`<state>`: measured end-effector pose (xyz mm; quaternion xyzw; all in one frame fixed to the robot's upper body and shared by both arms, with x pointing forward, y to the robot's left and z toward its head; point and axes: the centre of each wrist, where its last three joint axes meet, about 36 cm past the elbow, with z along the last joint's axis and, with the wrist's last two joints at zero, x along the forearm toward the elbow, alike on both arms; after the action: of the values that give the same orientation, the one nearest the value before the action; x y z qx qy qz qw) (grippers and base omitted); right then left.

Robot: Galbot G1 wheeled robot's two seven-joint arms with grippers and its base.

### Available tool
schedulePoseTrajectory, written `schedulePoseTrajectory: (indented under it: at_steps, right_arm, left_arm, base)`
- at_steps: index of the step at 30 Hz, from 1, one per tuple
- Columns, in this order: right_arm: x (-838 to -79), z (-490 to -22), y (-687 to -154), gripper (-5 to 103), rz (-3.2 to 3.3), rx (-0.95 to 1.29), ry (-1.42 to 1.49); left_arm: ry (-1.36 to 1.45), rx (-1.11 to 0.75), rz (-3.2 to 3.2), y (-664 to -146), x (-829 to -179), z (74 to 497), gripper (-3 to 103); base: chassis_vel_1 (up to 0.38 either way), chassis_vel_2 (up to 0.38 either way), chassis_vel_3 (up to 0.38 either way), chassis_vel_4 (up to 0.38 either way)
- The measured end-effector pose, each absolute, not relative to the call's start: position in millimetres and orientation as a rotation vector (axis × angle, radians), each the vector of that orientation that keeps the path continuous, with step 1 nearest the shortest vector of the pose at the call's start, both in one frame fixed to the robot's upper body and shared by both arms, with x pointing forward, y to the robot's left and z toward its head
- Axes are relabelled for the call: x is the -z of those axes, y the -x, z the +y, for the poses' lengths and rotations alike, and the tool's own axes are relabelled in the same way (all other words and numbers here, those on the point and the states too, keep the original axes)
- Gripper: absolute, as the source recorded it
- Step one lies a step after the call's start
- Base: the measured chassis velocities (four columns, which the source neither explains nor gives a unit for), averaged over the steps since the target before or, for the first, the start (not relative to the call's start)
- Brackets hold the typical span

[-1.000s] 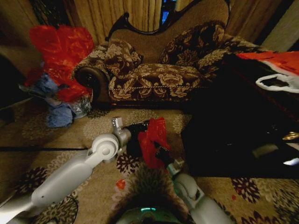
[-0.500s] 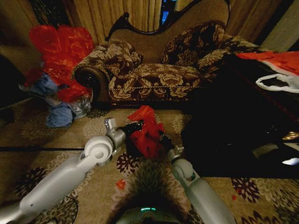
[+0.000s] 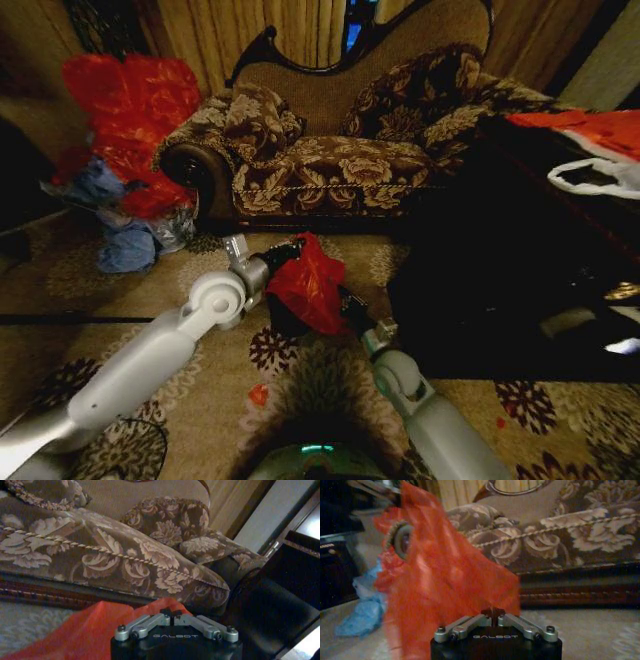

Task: Place a garbage bag over the trash bin.

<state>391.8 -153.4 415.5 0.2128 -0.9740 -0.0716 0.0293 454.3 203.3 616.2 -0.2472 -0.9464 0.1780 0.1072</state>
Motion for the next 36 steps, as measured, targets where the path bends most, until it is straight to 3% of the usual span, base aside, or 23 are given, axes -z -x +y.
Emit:
schedulePoseTrajectory:
  at_steps: [8,15,27,36]
  right_arm:
    - [-420,-112,-401,0,-2.979,0.287,-0.773]
    - [-433,-80,-463,0,-3.062,0.322,-0.773]
    - [-451,-67,-504,0,-3.123,0.333,-0.736]
    - [-443,-23,-529,0,-3.104,0.382,-0.747]
  left_arm:
    - [0.731,-0.535,-2.784,-447,-622,190,0]
    - [0.737,-0.532,-2.772,-433,-623,192,0]
    - [0.724,-0.548,-2.744,-414,-616,193,0]
    - [0.766,-0.665,-2.722,-421,-611,187,0]
  base:
    - [0.000,0.000,0.000,0.000]
    - [0.000,0.000,0.000,0.000]
    - [0.000,0.000,0.000,0.000]
    - [0.000,0.000,0.000,0.000]
